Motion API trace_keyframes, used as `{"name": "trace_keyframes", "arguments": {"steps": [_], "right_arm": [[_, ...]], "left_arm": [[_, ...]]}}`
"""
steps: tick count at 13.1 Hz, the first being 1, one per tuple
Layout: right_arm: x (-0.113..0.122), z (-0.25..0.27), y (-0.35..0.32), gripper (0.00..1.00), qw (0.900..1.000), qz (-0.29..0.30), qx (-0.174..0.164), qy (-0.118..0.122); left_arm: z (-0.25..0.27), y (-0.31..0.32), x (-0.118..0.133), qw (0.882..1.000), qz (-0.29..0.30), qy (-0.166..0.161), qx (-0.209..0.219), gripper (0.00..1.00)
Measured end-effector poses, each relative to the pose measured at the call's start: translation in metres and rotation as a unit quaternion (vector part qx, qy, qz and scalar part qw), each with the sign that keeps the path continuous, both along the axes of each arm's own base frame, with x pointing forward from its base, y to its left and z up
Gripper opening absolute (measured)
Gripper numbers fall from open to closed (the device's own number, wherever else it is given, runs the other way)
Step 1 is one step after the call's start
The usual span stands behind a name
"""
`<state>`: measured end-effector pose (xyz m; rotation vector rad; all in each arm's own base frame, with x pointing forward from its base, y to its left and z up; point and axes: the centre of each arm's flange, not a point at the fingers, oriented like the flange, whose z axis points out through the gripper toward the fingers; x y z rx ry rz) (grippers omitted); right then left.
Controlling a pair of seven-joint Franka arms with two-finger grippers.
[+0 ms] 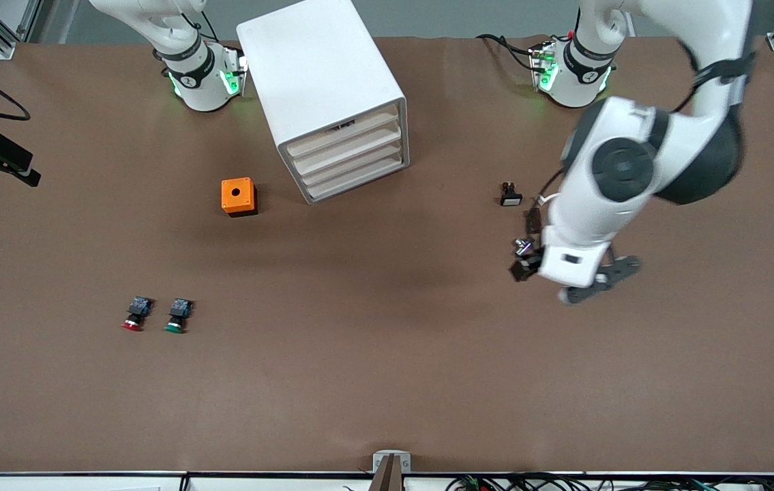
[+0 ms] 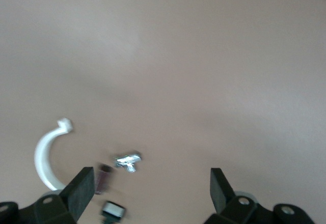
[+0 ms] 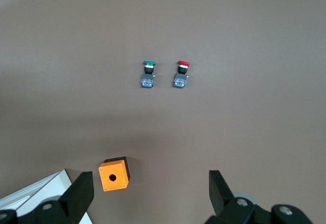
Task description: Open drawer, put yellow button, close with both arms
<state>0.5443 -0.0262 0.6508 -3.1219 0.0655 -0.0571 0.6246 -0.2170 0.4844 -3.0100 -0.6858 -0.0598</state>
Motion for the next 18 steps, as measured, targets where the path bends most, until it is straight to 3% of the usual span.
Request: {"name": "trace_keyframes", "arguments": {"steps": [4, 7, 9, 12, 14, 18], "right_arm": [[0.000, -0.001, 0.001, 1.00, 1.000, 0.001, 0.000, 0.004], [-0.004, -0.004, 0.001, 1.00, 1.000, 0.001, 0.001, 0.022], [-0.007, -0.007, 0.001, 1.00, 0.999, 0.001, 0.002, 0.036], [-0.013, -0.016, 0.002, 1.00, 0.997, 0.002, 0.003, 0.074], [-0.014, -0.017, 0.002, 1.00, 0.997, 0.002, 0.004, 0.078], [-0.014, -0.017, 0.002, 1.00, 0.997, 0.002, 0.004, 0.079]], "left_arm": [[0.095, 0.092, -0.020, 1.000, -0.017, -0.004, -0.003, 1.00], [0.138, 0.124, -0.040, 0.996, -0.084, 0.005, -0.001, 1.00], [0.147, 0.127, -0.045, 0.990, -0.139, 0.006, 0.001, 1.00], [0.145, 0.133, -0.050, 0.986, -0.166, 0.031, 0.002, 1.00], [0.142, 0.147, -0.053, 0.985, -0.168, 0.050, -0.008, 1.00], [0.147, 0.187, -0.058, 0.982, -0.177, 0.053, -0.039, 1.00]]}}
